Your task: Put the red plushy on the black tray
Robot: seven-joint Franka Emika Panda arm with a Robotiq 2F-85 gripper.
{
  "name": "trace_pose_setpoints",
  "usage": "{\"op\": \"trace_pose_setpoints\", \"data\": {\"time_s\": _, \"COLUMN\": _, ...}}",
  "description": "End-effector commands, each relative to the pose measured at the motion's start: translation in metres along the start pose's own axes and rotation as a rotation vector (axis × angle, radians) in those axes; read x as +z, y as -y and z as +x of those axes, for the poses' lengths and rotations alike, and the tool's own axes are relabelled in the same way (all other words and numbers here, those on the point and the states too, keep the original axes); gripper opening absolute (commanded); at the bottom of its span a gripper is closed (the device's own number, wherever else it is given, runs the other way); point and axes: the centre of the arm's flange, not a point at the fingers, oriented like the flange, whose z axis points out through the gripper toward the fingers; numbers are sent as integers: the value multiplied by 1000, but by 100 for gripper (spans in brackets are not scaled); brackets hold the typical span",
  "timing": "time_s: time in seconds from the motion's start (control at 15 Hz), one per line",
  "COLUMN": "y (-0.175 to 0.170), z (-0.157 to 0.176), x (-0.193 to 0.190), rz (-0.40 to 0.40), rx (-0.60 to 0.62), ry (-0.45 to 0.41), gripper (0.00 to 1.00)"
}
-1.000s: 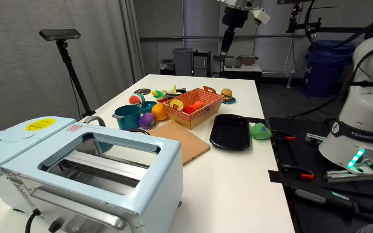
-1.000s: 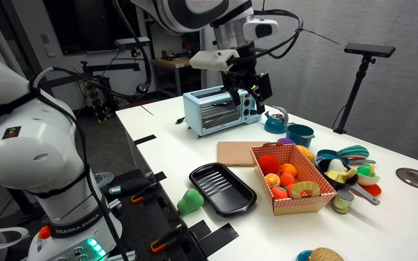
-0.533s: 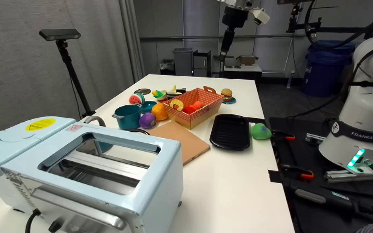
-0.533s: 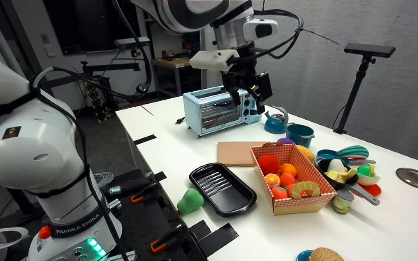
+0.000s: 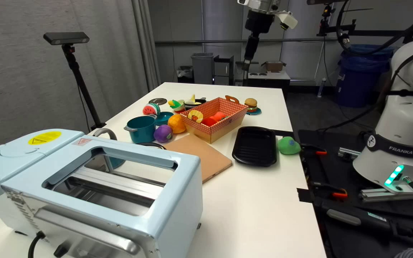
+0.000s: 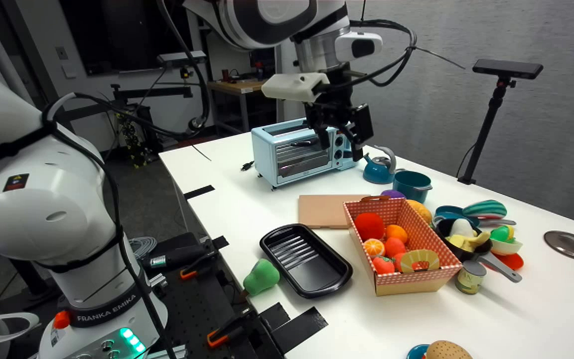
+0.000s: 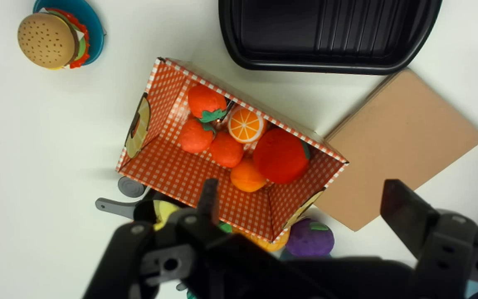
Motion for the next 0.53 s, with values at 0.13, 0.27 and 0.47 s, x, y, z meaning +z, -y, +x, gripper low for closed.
{"op": "trace_pose_setpoints", "data": {"time_s": 0.13, "y": -8, "z": 8, "x": 16, "rz": -10, "rx": 24, "ry": 17, "gripper": 100}}
{"op": "trace_pose_setpoints", "data": {"time_s": 0.27, "y": -10, "z": 12, "x": 25, "rz": -12, "rx": 27, "ry": 29, "gripper": 100}}
{"op": "trace_pose_setpoints", "data": {"time_s": 0.47, "y": -13, "z": 18, "x": 40, "rz": -19, "rx": 32, "ry": 43, "gripper": 100}}
